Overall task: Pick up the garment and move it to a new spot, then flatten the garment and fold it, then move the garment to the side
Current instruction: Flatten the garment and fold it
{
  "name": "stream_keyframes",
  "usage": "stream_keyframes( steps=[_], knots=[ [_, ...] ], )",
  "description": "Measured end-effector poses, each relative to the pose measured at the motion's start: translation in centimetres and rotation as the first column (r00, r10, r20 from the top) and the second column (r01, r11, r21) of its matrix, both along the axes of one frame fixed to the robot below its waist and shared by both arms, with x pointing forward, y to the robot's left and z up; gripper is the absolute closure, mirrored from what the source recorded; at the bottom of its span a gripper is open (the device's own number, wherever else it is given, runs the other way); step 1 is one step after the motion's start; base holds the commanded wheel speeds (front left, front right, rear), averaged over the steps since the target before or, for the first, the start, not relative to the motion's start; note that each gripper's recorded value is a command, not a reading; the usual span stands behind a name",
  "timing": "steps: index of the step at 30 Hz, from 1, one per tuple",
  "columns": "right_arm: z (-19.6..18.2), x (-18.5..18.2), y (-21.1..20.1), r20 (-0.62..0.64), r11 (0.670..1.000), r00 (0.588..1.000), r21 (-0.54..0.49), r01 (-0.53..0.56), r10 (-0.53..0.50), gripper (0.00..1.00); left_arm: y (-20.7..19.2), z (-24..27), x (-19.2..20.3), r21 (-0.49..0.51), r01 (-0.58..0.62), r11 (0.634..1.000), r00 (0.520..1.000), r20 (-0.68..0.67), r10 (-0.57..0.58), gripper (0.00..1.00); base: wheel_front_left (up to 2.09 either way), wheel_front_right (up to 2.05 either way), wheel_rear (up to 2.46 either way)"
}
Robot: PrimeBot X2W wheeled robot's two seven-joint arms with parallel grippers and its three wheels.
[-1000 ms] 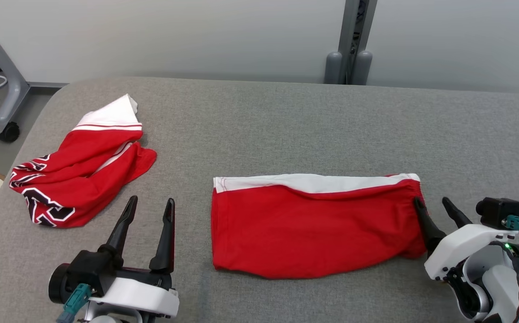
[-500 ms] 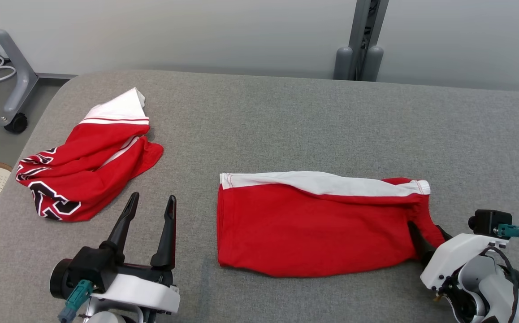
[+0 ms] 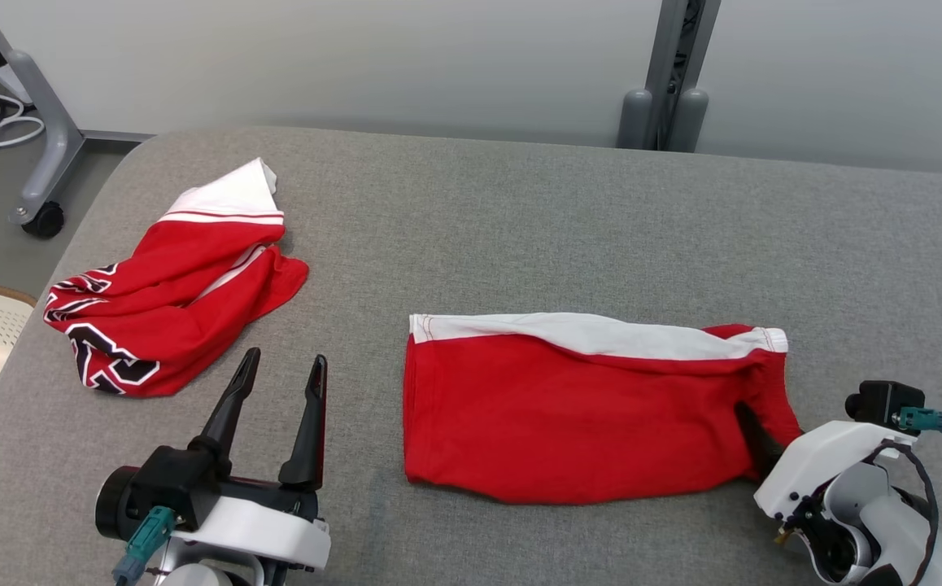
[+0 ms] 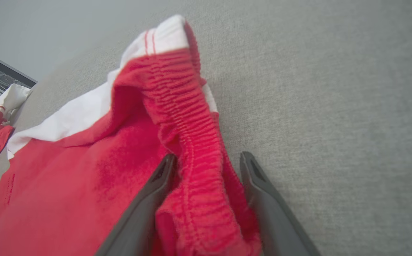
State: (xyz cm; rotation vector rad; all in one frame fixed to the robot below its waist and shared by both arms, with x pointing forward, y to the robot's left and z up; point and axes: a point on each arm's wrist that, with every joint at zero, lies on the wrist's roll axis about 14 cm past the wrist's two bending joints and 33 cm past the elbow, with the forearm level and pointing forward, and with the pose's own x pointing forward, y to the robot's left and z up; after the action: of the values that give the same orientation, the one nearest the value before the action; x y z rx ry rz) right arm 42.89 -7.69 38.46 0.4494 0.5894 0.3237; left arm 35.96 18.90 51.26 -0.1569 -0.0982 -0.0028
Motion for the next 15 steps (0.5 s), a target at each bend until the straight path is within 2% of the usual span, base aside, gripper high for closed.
stream_keyframes(
  steps=[1,2,7,8,15],
  knots=[
    [0.0,0.0,0.0,0.001,1.0,1.0,0.001,0.003,-0.003,0.94,0.0,0.0,0.0,0.001,0.0,1.0,1.0,0.0,0.0,0.0,0.0,0.0,0.0],
    [-0.1,-0.1,0.0,-0.002,1.0,1.0,0.001,0.004,-0.004,1.0,0.0,0.0,0.0,0.001,-0.001,1.0,1.0,0.001,0.001,0.0,0.0,0.0,0.0],
    [0.4,0.0,-0.3,0.029,1.0,0.999,0.008,0.022,-0.022,1.0,-0.1,0.2,0.0,-0.003,0.003,1.0,1.0,0.007,-0.003,0.0,0.0,0.0,0.0],
    [1.0,0.4,-1.7,0.071,0.998,0.996,0.006,0.058,-0.058,1.0,-0.7,0.3,0.2,-0.011,0.015,1.0,1.0,0.01,-0.015,0.0,0.0,0.0,0.0],
    [2.4,0.9,-5.9,0.153,0.991,0.982,-0.048,0.121,-0.113,1.0,-1.9,0.5,0.7,-0.02,0.05,0.999,0.999,0.02,-0.049,0.0,0.0,0.0,0.0]
  ],
)
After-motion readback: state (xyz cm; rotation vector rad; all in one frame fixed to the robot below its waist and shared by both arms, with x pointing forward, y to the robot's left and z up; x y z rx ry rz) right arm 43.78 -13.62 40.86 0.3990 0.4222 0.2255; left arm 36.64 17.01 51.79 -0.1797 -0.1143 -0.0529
